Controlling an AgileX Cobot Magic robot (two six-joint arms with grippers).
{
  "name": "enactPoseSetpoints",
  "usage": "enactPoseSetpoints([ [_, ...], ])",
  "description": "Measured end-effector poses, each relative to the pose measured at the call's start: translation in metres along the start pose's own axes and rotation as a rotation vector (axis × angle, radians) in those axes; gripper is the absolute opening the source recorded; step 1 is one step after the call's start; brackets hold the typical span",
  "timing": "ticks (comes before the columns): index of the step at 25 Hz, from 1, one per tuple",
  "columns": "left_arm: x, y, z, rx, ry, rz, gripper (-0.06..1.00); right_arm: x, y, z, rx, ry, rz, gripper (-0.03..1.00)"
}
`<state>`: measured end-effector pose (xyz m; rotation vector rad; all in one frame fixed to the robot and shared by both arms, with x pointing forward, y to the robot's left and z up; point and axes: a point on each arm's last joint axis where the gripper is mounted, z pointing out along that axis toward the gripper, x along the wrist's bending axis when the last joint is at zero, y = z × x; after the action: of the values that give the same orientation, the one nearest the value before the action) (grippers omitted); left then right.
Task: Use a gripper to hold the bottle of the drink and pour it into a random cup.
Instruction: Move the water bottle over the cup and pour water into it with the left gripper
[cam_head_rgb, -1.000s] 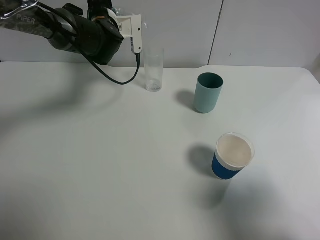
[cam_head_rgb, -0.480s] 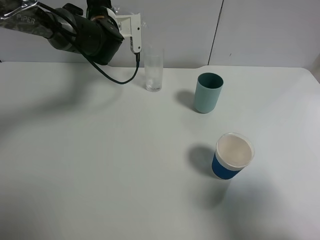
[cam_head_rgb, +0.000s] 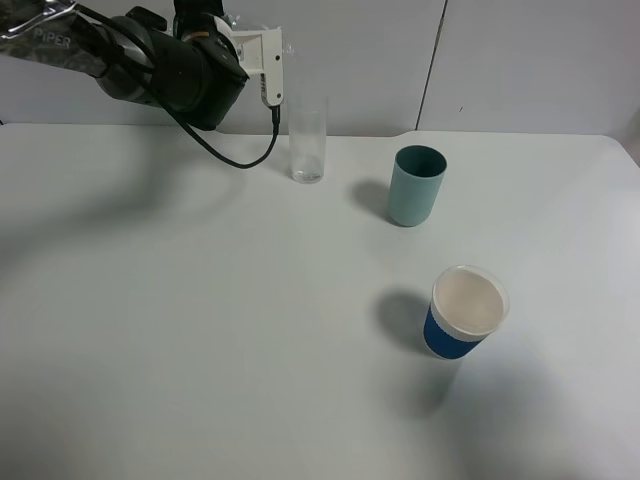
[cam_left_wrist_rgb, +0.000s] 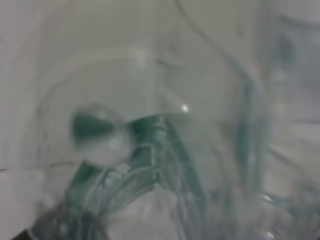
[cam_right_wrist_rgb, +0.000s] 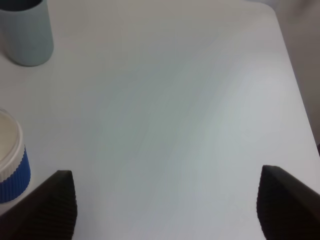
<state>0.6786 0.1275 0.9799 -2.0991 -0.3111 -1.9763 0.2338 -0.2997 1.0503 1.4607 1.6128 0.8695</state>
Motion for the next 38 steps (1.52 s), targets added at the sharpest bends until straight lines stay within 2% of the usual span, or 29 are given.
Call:
enactPoseSetpoints([
  [24,0.0013,-0.0016,0.0,0.018,0.014,0.034,0.54,0.0,0.0,0.0,0.0,0.0,0.0,0.74],
  [30,0.0041,0.0002,-0.0015,0.012,0.045,0.051,0.54,0.0,0.0,0.0,0.0,0.0,0.0,0.74],
  [38,0.0044,0.0011,-0.0021,0.009,0.049,0.053,0.54,0.0,0.0,0.0,0.0,0.0,0.0,0.74],
])
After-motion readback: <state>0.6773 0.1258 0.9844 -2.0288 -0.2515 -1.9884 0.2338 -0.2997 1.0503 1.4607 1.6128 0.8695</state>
